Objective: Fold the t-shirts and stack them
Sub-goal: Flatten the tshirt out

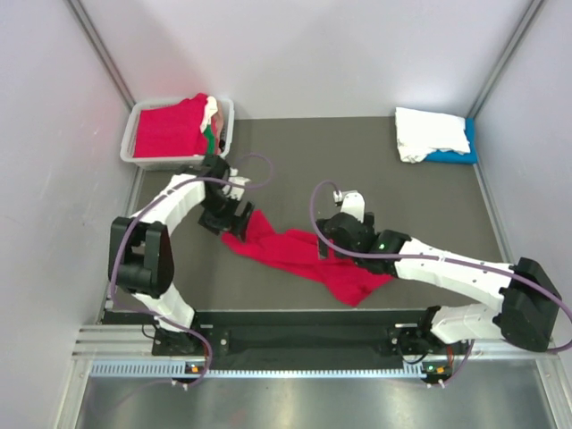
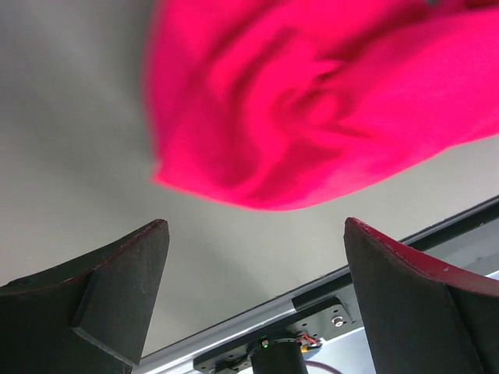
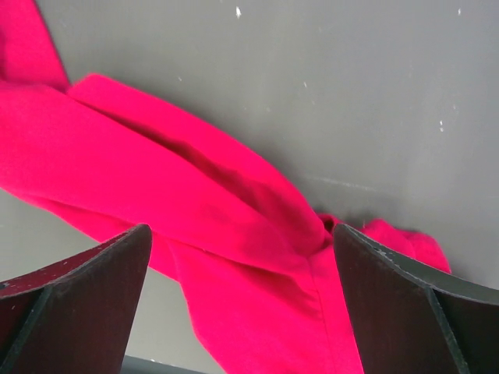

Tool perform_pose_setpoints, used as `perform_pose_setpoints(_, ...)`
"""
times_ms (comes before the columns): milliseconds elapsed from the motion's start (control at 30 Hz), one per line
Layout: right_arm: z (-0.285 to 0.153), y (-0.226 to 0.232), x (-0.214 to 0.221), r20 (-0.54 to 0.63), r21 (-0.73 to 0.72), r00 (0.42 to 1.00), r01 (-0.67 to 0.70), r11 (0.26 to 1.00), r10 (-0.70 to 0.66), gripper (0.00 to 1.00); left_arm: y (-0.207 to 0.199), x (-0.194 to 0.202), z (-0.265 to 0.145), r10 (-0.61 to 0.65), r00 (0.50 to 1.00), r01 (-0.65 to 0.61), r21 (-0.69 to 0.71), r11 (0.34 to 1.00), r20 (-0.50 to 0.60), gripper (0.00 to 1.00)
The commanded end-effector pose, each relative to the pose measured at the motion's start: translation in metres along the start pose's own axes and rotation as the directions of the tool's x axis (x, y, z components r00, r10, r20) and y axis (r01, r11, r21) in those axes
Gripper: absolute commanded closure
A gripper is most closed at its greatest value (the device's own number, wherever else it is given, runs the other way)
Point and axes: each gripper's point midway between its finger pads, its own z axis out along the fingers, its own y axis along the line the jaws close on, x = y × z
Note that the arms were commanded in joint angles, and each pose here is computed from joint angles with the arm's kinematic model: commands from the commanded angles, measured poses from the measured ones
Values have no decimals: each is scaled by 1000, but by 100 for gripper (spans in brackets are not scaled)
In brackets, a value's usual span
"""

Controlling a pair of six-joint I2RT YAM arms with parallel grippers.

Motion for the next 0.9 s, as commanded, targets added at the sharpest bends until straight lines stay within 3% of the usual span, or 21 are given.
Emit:
perform_pose_setpoints(0,-7,8,-31,74,-40,996,-45,998,48,1,-22,-10,-1,88,996,-87,-70,994,12,2)
perform_pose_setpoints(433,-19,-9,-37,103,-54,991,-84,995,90,0,-19,-21,18,74,996,-75,-25,997,-42,2)
perform_pose_setpoints(867,-21,-13,-36,101,-64,988,-107,992,113,0,-6,-77,27,89,995,-91,-37,995,-35,2)
